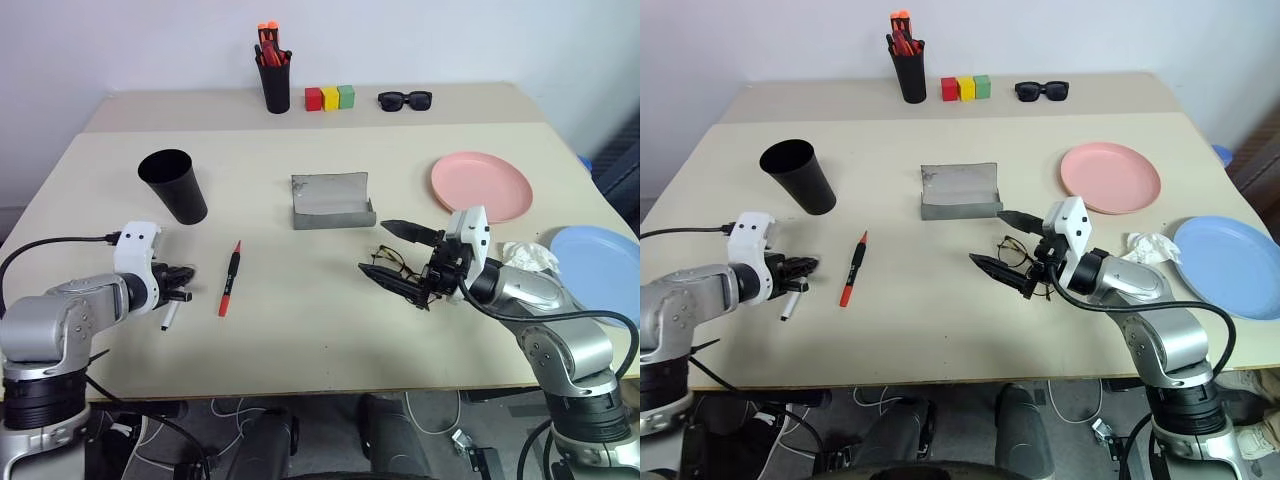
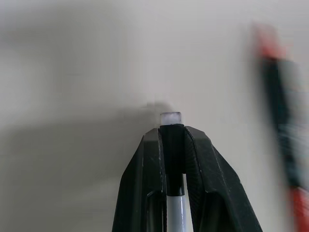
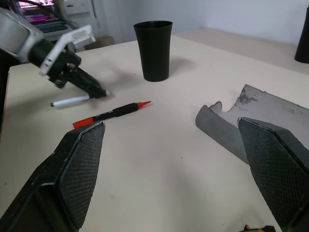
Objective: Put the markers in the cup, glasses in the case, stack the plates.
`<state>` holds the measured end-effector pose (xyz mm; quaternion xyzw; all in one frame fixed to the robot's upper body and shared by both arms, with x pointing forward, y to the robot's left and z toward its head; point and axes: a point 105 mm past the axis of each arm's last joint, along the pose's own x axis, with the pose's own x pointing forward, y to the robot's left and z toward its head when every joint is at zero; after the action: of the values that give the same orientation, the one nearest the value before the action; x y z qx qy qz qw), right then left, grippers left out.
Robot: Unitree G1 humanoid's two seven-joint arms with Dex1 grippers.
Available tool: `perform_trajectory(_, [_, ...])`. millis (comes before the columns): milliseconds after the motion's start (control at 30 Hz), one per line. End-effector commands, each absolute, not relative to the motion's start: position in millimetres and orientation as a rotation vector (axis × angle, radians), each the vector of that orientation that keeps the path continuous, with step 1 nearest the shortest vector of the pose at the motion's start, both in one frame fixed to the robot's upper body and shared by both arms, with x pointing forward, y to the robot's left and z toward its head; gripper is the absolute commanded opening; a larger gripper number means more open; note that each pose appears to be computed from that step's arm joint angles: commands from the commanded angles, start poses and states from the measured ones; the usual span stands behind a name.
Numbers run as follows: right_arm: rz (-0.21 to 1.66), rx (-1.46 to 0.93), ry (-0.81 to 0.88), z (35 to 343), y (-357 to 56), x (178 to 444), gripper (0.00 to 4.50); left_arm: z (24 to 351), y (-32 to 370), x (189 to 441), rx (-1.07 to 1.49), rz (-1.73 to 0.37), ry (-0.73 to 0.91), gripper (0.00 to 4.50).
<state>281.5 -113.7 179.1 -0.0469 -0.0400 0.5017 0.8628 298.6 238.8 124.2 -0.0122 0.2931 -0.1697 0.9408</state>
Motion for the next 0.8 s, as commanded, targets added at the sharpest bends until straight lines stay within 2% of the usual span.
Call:
perform_trajectory(33, [1.068,-0.107,-0.136,190,-111,282,4.5,182,212,312,0.062,-0.526,0.286,0.06])
perform_trajectory(167, [1.071,-0.102,-0.145,193,-110,284,4.5,225,202,334,0.048,-0.557,0.083,0.06])
perform_trajectory(333, [1.08,-0.097,-0.155,197,-107,287,4.5,265,195,360,-0.127,-0.553,-0.106,0.06])
perform_trajectory(400, [1.078,-0.101,-0.161,199,-107,288,4.5,282,198,365,-0.085,-0.538,-0.216,0.06])
perform_trajectory(467, [1.076,-0.1,-0.158,198,-108,289,4.5,295,207,372,-0.098,-0.494,-0.298,0.06])
perform_trajectory(567, [1.064,-0.097,-0.157,199,-110,287,4.5,325,238,375,-0.106,-0.384,-0.503,0.06])
perform_trajectory(667, [1.053,-0.103,-0.157,198,-111,289,4.5,339,247,374,-0.102,-0.354,-0.629,0.06])
perform_trajectory(800, [1.052,-0.099,-0.167,201,-110,288,4.5,339,255,372,0.006,-0.323,-0.686,0.06])
